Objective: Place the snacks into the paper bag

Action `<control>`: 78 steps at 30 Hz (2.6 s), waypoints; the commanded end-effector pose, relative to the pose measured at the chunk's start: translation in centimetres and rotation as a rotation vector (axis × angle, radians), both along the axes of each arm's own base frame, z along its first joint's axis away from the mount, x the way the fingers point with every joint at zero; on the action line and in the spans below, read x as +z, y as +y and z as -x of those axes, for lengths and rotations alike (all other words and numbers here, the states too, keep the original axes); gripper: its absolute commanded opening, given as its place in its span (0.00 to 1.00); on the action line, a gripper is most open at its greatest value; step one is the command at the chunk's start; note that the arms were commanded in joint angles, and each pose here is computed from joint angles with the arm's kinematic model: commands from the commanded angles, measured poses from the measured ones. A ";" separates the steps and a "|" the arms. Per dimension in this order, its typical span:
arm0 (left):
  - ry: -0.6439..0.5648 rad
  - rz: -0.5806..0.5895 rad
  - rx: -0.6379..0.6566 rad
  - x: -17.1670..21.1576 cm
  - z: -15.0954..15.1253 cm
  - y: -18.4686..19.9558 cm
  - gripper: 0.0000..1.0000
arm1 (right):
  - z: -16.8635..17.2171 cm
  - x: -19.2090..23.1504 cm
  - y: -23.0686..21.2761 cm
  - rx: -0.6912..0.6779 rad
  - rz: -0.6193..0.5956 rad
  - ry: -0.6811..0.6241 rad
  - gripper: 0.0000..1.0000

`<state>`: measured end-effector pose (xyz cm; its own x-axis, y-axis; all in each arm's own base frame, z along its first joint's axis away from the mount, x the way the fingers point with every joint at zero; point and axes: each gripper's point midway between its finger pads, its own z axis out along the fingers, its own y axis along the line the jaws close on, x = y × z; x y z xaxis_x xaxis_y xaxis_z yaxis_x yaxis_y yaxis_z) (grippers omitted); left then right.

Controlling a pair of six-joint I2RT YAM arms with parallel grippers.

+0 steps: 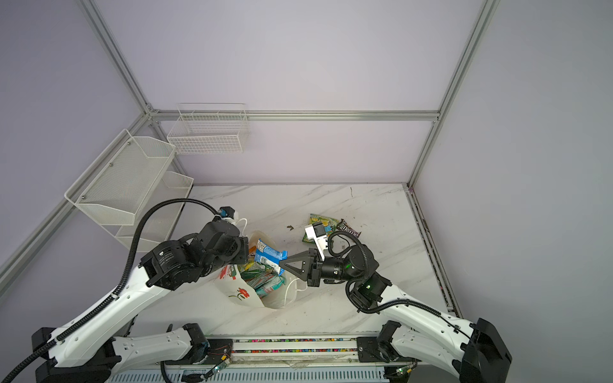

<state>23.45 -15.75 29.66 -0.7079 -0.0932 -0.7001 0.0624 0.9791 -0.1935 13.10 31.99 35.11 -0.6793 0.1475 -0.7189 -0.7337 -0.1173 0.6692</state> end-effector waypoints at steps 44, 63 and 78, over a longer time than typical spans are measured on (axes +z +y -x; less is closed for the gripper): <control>-0.084 0.103 0.012 2.5 -0.3 -0.2 0.00 | -2.3 0.5 2.9 -0.101 -0.001 0.019 0.00; -0.083 0.110 0.016 2.4 -0.1 -0.1 0.00 | -3.6 -0.9 4.6 -0.127 0.027 0.067 0.00; -0.083 0.113 0.016 2.3 -0.1 -0.1 0.00 | -4.9 -2.3 5.7 -0.183 0.089 0.104 0.02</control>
<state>23.07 -15.60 29.87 -0.7092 -0.0970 -0.6983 0.0692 0.9761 -0.2058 17.81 37.38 31.36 -0.7331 0.1875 -0.6537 -0.6514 0.0825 0.7542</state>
